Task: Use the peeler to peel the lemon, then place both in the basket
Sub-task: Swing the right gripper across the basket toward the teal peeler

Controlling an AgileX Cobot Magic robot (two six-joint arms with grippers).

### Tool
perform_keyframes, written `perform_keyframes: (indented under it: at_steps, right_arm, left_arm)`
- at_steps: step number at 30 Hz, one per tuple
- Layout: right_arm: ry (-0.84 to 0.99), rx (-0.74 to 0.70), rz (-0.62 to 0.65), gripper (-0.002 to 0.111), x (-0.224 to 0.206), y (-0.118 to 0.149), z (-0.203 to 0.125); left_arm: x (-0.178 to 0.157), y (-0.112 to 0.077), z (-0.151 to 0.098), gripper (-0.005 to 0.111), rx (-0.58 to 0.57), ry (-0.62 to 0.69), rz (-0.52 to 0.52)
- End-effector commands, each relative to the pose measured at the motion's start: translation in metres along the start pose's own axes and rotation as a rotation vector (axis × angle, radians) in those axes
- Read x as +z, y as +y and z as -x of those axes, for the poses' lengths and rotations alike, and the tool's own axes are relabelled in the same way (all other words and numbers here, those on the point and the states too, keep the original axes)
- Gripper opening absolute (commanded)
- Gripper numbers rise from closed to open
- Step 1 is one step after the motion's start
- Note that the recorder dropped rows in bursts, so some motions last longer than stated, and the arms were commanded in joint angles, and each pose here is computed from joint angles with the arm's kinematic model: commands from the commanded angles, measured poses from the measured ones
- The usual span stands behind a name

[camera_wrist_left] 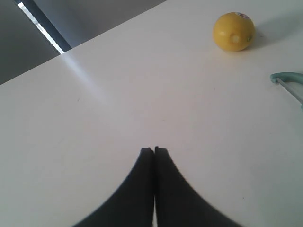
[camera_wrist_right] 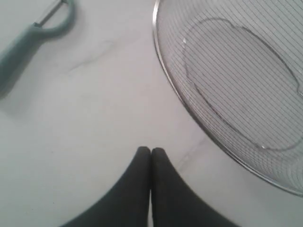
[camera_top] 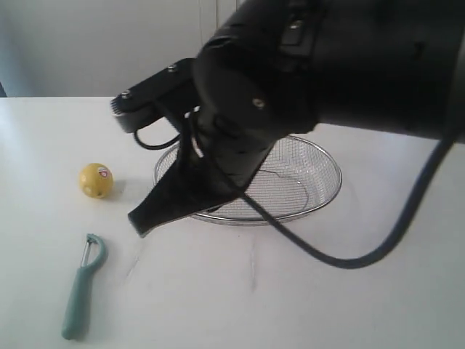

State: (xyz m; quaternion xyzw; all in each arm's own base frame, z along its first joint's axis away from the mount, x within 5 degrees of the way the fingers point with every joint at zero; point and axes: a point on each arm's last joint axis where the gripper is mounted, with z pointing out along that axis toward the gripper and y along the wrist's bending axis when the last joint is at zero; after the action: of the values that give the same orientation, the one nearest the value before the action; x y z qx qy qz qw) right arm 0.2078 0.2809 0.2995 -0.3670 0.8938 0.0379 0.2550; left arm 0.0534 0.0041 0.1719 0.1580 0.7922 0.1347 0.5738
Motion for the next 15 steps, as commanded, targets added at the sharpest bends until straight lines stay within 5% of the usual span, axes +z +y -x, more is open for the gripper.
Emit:
perform_keyframes:
  at_steps: [1, 15]
  right_arm:
    - [-0.037, -0.131, 0.034, 0.000, 0.001, 0.032, 0.015]
    - [-0.099, -0.291, 0.121, 0.000, 0.028, 0.133, 0.056]
  left_arm:
    - [0.000, 0.000, 0.000, 0.000, -0.004, -0.006, 0.001]
    - [0.000, 0.000, 0.000, 0.000, -0.004, -0.006, 0.001]
